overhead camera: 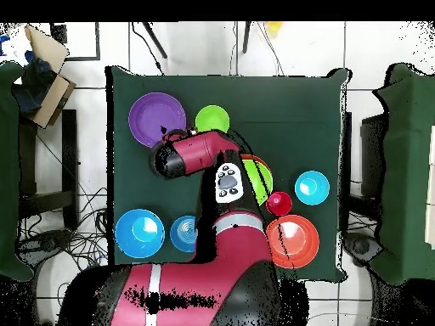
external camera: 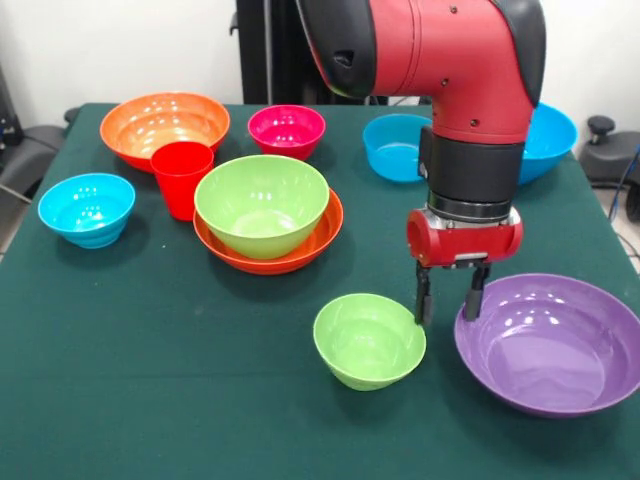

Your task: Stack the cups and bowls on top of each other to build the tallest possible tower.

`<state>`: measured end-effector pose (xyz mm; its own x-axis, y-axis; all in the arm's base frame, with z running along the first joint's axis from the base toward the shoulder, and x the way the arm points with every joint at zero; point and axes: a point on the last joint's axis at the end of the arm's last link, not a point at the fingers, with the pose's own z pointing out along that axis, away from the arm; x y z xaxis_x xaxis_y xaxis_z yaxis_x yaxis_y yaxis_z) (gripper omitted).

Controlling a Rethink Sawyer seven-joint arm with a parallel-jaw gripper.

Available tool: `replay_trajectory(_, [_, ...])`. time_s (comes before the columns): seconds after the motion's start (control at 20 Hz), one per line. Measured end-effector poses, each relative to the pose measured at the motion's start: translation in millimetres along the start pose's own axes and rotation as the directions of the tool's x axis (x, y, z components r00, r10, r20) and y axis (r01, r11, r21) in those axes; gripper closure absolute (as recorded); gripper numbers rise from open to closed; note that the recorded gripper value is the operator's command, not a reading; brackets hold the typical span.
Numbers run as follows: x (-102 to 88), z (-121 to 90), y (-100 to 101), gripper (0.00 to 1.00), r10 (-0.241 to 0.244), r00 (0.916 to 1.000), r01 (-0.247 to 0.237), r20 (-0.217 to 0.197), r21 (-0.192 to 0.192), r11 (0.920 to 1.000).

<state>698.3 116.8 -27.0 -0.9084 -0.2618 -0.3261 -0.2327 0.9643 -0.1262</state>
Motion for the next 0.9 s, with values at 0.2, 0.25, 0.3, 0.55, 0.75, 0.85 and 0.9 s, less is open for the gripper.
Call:
replay_trajectory(0.2, [-0.6, 3, -8, 0.00, 0.000, 1.0000, 0.000, 0.000, 0.020, 0.9998])
replay_trajectory(0.25, [-1.7, 3, -10, 0.00, 0.002, 1.0000, -0.002, 0.002, 0.025, 0.9997])
replay_trajectory(0.3, [-3.1, 2, -12, 0.00, 0.004, 1.0000, -0.004, 0.004, 0.030, 0.9996])
replay_trajectory(0.55, [-8.2, 1, -18, 0.00, 0.019, 0.9998, -0.020, 0.008, 0.044, 0.9989])
replay_trajectory(0.75, [-7.7, 0, -21, 0.00, 0.026, 0.9997, -0.026, 0.004, 0.055, 0.9981])
replay_trajectory(0.85, [-6.9, -1, -22, 0.00, 0.024, 0.9997, -0.024, 0.002, 0.061, 0.9979])
replay_trajectory(0.9, [-6.5, -1, -23, 0.00, 0.023, 0.9997, -0.023, 0.001, 0.064, 0.9977])
